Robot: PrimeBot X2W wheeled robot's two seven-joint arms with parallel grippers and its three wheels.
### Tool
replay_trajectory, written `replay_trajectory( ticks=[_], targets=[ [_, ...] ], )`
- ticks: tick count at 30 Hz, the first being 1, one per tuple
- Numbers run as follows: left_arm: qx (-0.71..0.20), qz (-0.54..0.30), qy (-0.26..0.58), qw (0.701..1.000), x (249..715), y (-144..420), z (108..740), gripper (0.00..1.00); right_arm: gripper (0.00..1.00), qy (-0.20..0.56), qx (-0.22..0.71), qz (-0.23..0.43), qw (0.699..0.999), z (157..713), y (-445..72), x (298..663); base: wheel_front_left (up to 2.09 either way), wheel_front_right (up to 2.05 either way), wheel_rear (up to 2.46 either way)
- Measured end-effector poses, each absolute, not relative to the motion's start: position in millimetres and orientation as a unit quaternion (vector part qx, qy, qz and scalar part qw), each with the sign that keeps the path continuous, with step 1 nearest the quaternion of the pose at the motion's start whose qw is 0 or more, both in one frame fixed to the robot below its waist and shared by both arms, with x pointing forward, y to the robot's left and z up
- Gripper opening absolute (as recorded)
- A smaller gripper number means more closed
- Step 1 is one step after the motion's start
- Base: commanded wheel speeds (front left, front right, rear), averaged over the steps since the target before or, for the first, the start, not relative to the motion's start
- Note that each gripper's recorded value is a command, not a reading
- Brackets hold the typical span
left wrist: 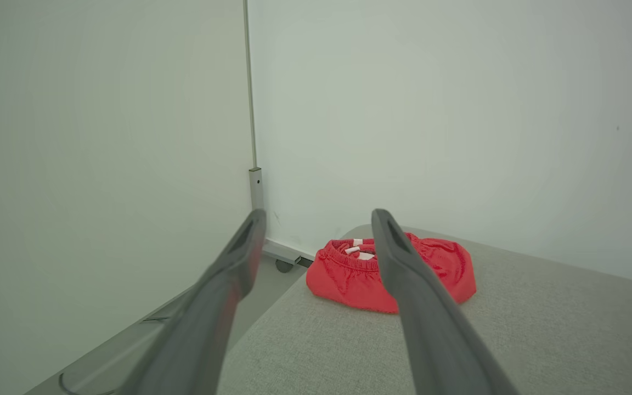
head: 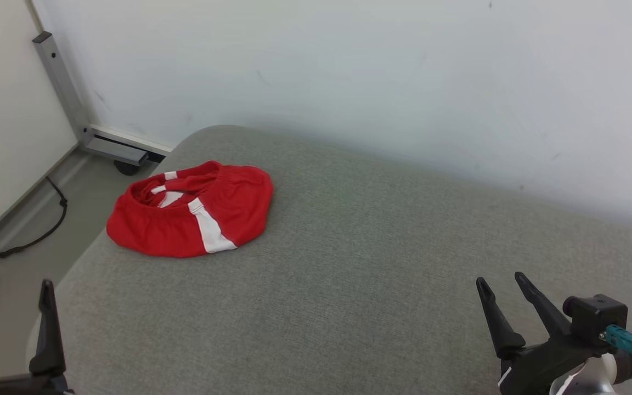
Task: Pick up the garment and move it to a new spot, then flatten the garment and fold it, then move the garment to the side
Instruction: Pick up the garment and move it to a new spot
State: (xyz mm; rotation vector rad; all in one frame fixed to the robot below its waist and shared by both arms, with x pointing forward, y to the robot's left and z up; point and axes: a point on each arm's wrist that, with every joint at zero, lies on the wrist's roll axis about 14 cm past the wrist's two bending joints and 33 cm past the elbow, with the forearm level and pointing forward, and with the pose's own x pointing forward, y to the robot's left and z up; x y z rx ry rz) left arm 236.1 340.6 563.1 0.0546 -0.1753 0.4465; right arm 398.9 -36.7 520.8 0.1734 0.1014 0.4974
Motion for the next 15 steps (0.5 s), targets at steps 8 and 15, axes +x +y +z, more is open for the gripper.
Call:
replay_trajectory(
  ticks=[8,15],
  targets=[
    [0.029,0.174,-0.109,0.978,285.0,331.2,581.4,1.00,1.00,0.045,0.082,0.225,0.970,523.3,-56.2,404.8,0.00,0.00,0.00],
    [0.028,0.139,-0.120,0.982,335.8,328.7,596.4,1.00,1.00,0.045,0.080,0.200,0.975,521.7,-78.4,411.3,0.00,0.00,0.00]
  ],
)
